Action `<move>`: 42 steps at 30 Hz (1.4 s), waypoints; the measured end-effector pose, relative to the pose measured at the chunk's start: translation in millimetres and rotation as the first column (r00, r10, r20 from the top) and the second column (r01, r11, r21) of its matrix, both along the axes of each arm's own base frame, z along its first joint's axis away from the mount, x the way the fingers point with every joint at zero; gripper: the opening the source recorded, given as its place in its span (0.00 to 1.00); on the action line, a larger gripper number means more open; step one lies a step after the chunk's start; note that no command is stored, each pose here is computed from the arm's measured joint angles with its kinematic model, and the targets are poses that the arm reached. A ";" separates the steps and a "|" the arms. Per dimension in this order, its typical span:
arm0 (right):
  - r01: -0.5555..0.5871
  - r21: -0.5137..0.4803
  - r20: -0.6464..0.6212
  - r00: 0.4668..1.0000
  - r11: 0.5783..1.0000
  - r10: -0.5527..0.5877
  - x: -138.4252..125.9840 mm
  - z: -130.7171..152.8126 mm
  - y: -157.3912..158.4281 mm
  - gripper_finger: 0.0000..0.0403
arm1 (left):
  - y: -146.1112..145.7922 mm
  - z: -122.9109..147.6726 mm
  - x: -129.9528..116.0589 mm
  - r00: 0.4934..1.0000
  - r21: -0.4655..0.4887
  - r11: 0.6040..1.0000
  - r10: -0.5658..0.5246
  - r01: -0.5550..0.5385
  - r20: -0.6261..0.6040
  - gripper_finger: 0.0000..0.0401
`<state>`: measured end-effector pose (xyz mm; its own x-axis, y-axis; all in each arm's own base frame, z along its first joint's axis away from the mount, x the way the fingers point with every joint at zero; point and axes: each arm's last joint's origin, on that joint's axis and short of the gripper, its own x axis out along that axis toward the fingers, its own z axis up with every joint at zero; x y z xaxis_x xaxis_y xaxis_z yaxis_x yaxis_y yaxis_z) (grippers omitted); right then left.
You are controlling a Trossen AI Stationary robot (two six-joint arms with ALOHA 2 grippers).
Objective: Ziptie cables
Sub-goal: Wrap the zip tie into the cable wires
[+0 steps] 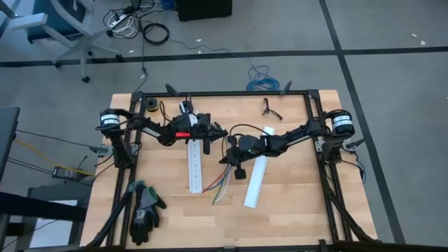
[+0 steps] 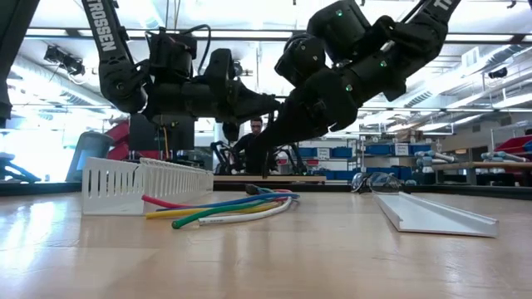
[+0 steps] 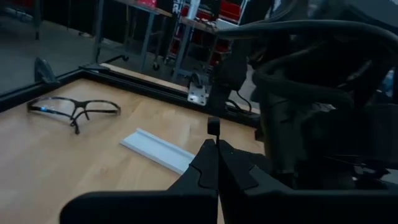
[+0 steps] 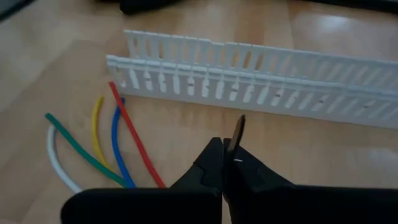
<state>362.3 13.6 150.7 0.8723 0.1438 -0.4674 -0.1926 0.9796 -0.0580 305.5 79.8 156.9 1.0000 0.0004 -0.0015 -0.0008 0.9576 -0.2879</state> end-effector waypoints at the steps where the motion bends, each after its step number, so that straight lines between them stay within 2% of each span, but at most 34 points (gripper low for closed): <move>1: -0.003 -0.005 -0.005 1.000 1.000 0.003 -0.3 -0.5 0.0 0.00 | 0.0 -0.3 -0.1 1.000 -0.001 1.000 -0.001 0.001 -0.002 0.00; 6: -0.039 -0.062 0.002 0.999 0.997 0.039 -0.5 -0.5 2.4 0.02 | -0.1 -0.5 -0.1 1.000 0.001 1.000 -0.001 0.001 -0.004 0.00; 11: -0.119 -0.130 0.010 0.993 0.984 0.121 -1.0 -1.2 16.3 0.10 | 0.1 -0.7 -0.1 1.000 0.024 1.000 -0.001 0.001 -0.007 0.00; 16: -0.215 -0.240 0.014 0.974 0.947 0.225 -2.0 -3.3 32.0 0.20 | 4.9 -3.9 -1.5 0.999 0.029 1.000 0.015 -0.013 -0.039 0.00; 20: -0.225 -0.296 0.071 0.964 0.928 0.256 0.1 1.7 35.5 0.23 | 14.4 -7.6 -4.5 0.996 0.005 0.999 0.046 -0.045 -0.075 0.00; 30: -0.230 -0.444 0.054 0.958 0.866 0.282 -2.2 1.0 49.3 0.23 | 28.5 -9.7 -9.8 0.993 -0.037 0.997 0.069 -0.073 -0.096 0.00; 38: -0.235 -0.465 0.013 0.962 0.854 0.272 -3.6 -2.3 47.9 0.20 | 30.2 -10.5 -10.5 0.992 -0.065 0.995 0.070 -0.077 -0.104 0.00; 42: -0.259 -0.568 -0.031 0.955 0.781 0.294 -4.5 -4.6 45.3 0.18 | 29.6 -10.5 -10.4 0.993 -0.080 0.995 0.055 -0.064 -0.104 0.00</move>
<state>357.8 58.9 146.1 0.8629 0.1115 -0.4928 -0.4291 0.6767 -0.5983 295.1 109.4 146.4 0.9929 0.0554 -0.1054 -0.0902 0.9278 -0.3621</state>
